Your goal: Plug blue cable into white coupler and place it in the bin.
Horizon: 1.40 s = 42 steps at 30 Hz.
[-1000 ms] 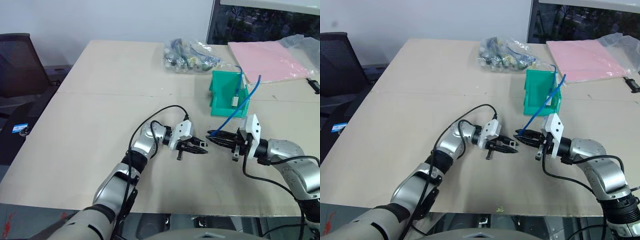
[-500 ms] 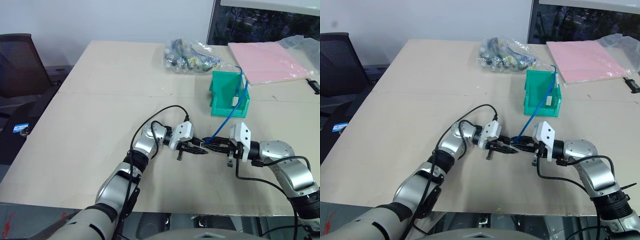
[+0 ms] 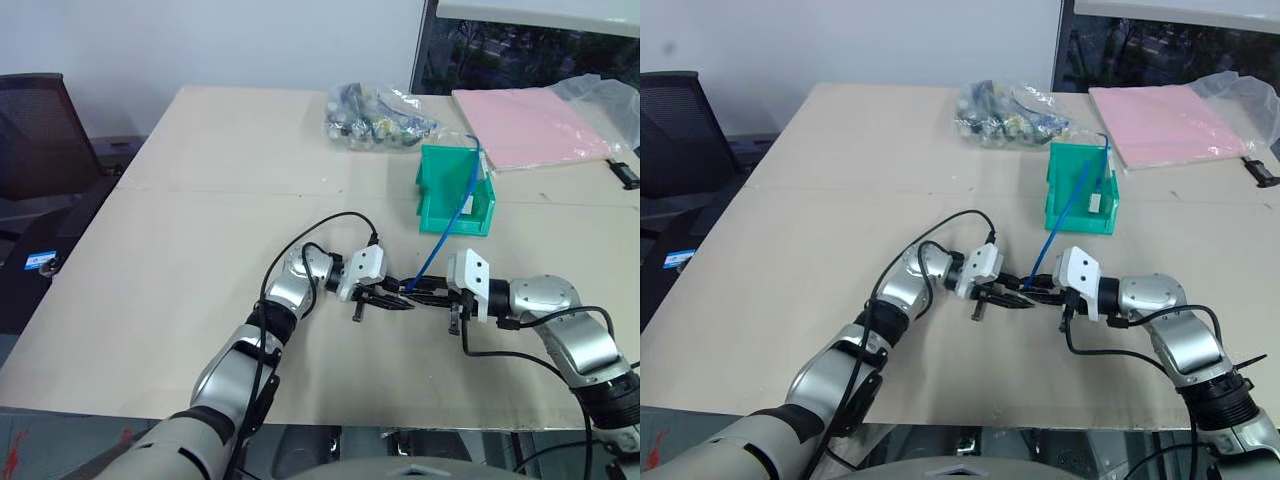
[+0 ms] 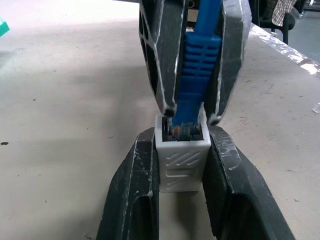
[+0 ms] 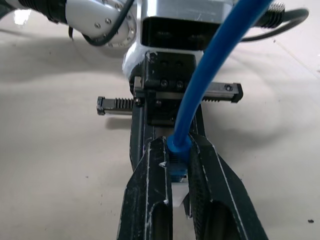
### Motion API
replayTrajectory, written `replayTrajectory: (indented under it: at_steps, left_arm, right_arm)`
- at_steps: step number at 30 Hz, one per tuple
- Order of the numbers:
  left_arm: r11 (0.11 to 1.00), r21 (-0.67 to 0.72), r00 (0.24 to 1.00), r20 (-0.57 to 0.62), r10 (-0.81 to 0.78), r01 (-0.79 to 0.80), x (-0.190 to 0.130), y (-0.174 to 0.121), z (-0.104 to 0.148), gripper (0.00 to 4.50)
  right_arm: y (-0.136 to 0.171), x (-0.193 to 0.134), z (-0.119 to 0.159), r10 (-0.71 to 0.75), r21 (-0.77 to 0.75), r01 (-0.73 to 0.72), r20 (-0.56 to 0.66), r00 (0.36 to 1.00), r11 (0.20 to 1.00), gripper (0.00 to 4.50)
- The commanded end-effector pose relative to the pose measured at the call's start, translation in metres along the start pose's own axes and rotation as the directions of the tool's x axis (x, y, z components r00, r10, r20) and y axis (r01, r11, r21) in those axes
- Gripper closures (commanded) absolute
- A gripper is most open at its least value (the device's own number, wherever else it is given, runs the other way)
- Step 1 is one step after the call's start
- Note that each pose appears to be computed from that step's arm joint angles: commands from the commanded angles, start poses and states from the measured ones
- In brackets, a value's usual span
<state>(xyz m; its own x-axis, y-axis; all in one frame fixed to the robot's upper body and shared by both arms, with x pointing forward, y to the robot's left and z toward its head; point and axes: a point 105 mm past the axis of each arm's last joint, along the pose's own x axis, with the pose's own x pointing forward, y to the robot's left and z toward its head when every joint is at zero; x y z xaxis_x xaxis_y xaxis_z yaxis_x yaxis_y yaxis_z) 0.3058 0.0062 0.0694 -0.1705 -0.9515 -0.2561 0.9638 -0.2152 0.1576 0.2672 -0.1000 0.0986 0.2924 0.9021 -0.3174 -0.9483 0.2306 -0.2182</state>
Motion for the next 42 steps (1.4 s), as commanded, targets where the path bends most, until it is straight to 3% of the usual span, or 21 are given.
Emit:
replayTrajectory:
  at_steps: [1, 4, 7, 10, 14, 19, 20, 23, 26, 29, 32, 35, 42]
  left_arm:
    - [1.0, -0.001, 0.999, 0.035, 0.026, -0.026, -0.001, 0.003, 0.004, 3.94]
    - [1.0, -0.003, 0.999, 0.034, 0.029, -0.029, -0.002, 0.003, 0.004, 3.94]
    - [0.999, -0.006, 0.999, 0.034, 0.035, -0.035, -0.002, 0.003, 0.003, 3.94]
    - [0.999, -0.015, 0.998, 0.042, 0.042, -0.042, -0.002, 0.002, 0.003, 3.94]
    - [0.999, -0.022, 0.997, 0.053, 0.047, -0.046, 0.001, 0.002, 0.004, 3.94]
    - [0.997, -0.063, 0.997, 0.071, 0.038, -0.033, -0.005, -0.002, 0.006, 3.94]
    - [0.997, -0.076, 0.996, 0.084, 0.035, -0.028, -0.007, -0.004, 0.009, 2.9]
    - [0.996, -0.063, 0.995, 0.077, 0.068, -0.064, -0.013, -0.008, 0.011, 1.53]
    - [0.978, -0.075, 0.976, 0.085, 0.199, -0.193, -0.03, -0.006, 0.024, 0.2]
    - [0.952, -0.122, 0.944, 0.146, 0.295, -0.279, -0.055, -0.013, 0.057, 0.2]
    - [0.911, -0.137, 0.906, 0.126, 0.405, -0.388, -0.067, -0.01, 0.078, 0.2]
    - [0.846, -0.119, 0.847, 0.053, 0.528, -0.52, -0.067, -0.002, 0.097, 0.2]
    - [0.715, -0.211, 0.728, 0.024, 0.686, -0.667, -0.056, 0.016, 0.118, 0.2]
  right_arm:
    - [0.042, -0.007, -0.078, 0.177, 0.222, -0.109, -0.314, 0.933, 0.969, 4.5]
    - [0.03, -0.008, -0.066, 0.139, 0.21, -0.083, -0.266, 0.954, 0.974, 4.5]
    - [0.001, 0.006, -0.012, -0.003, 0.192, -0.001, 0.019, 1.0, 0.981, 4.5]
    - [-0.007, 0.007, 0.026, -0.036, 0.213, -0.009, 0.205, 0.978, 0.977, 4.5]
    - [0.008, 0.01, -0.009, 0.046, 0.128, -0.046, 0.004, 0.999, 0.991, 4.5]
    - [-0.005, 0.007, 0.008, -0.022, 0.154, 0.005, 0.108, 0.994, 0.988, 4.5]
    - [-0.008, 0.005, 0.01, -0.031, 0.148, 0.014, 0.114, 0.993, 0.989, 4.5]
    - [-0.015, 0.0, 0.013, -0.057, 0.143, 0.04, 0.116, 0.992, 0.989, 4.5]
    - [-0.038, -0.013, 0.04, -0.158, 0.243, 0.107, 0.203, 0.966, 0.964, 4.5]
    - [-0.054, -0.035, 0.071, -0.172, 0.337, 0.079, 0.258, 0.951, 0.938, 4.5]
    - [-0.073, -0.054, 0.085, -0.184, 0.361, 0.087, 0.244, 0.952, 0.928, 4.5]
    - [-0.123, -0.075, 0.076, -0.317, 0.38, 0.259, 0.098, 0.943, 0.888, 4.5]
    - [-0.188, -0.073, 0.079, -0.421, 0.391, 0.395, -0.021, 0.907, 0.831, 4.5]
